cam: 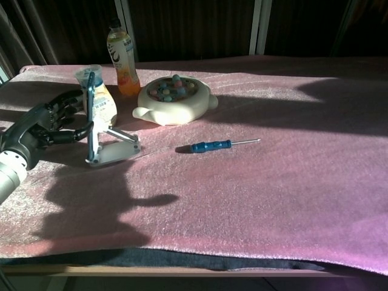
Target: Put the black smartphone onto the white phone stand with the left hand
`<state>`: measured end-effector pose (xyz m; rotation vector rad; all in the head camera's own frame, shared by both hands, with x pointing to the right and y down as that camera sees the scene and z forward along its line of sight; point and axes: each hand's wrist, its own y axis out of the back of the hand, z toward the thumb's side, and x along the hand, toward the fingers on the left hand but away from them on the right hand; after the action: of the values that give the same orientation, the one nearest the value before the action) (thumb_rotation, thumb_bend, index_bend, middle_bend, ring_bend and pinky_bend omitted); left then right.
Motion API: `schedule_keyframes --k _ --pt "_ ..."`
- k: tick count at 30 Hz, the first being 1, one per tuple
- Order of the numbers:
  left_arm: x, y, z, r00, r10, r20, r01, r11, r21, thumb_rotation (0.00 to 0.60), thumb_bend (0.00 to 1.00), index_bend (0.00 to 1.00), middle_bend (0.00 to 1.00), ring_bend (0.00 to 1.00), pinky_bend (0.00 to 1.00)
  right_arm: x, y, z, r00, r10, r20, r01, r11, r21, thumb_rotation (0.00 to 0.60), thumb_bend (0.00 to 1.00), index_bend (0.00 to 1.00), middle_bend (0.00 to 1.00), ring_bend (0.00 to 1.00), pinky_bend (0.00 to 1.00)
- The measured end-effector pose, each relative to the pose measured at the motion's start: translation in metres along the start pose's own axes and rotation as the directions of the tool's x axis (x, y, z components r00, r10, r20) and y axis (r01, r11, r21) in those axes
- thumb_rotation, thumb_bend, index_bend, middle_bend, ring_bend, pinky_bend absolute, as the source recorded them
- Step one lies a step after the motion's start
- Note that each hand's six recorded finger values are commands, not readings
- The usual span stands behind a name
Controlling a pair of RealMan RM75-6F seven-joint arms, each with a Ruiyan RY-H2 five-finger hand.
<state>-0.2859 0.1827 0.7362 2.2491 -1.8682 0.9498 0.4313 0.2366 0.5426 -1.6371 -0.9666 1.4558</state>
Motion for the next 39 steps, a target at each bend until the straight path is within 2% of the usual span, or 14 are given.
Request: schedule_keyframes --k 8,17,23,26,29,32,33,35,36,39 --pt "0.000 0.000 0.001 1.000 0.005 0.006 -0.005 1.000 0.017 0.600 0.35 0.00 0.00 0.00 0.00 0.001 0.002 -0.001 1.000 -0.006 0.003 0.006 1.000 -0.004 0.600 0.15 0.00 0.00 0.00 0.00" --pt "-0.007 0.006 0.012 0.999 0.002 0.051 -0.004 0.999 0.039 0.600 0.33 0.00 0.00 0.00 0.00 0.001 0.001 -0.001 1.000 -0.008 0.002 0.008 1.000 -0.002 0.600 0.15 0.00 0.00 0.00 0.00" --pt "-0.019 0.027 0.022 0.992 0.038 0.120 -0.049 0.995 0.090 0.600 0.34 0.00 0.00 0.00 0.00 0.002 0.001 -0.001 1.000 -0.006 0.001 0.006 1.000 0.002 0.600 0.15 0.00 0.00 0.00 0.00" --pt "-0.032 0.055 0.030 0.979 0.077 0.187 -0.109 0.980 0.169 0.600 0.34 0.00 0.00 0.00 0.00 0.002 0.002 -0.002 1.000 -0.009 0.008 0.009 1.000 0.002 0.600 0.15 0.00 0.00 0.00 0.00" --pt "-0.046 0.095 0.036 0.971 0.102 0.218 -0.164 0.943 0.290 0.600 0.35 0.00 0.00 0.00 0.00 0.002 0.001 -0.003 1.000 -0.008 0.013 0.008 1.000 0.011 0.600 0.15 0.00 0.00 0.00 0.00" --pt "-0.066 0.140 0.040 0.970 0.125 0.210 -0.210 0.867 0.453 0.600 0.35 0.00 0.00 0.00 0.00 0.001 -0.001 -0.003 1.000 -0.001 0.020 0.001 1.000 0.027 0.600 0.15 0.00 0.00 0.00 0.00" --pt "-0.075 0.156 0.043 0.969 0.141 0.204 -0.230 0.821 0.523 0.600 0.35 0.00 0.00 0.00 0.00 0.000 -0.002 -0.003 1.000 0.000 0.025 -0.001 0.999 0.033 0.600 0.15 0.00 0.00 0.00 0.00" --pt "-0.088 0.172 0.044 0.967 0.169 0.190 -0.252 0.747 0.615 0.600 0.35 0.00 0.00 0.00 0.00 -0.001 -0.003 -0.003 0.999 -0.002 0.034 0.001 0.999 0.037 0.600 0.15 0.00 0.00 0.00 0.00" --pt "-0.097 0.177 0.044 0.966 0.188 0.176 -0.258 0.700 0.666 0.600 0.35 0.00 0.00 0.00 0.00 -0.002 -0.003 -0.002 0.999 -0.005 0.036 0.004 0.999 0.035 0.600 0.15 0.00 0.00 0.00 0.00" --pt "-0.118 0.180 0.044 0.967 0.220 0.131 -0.240 0.599 0.764 0.600 0.35 0.00 0.00 0.00 0.00 -0.002 -0.002 -0.001 0.999 -0.009 0.033 0.008 0.999 0.032 0.600 0.15 0.00 0.00 0.00 0.00"
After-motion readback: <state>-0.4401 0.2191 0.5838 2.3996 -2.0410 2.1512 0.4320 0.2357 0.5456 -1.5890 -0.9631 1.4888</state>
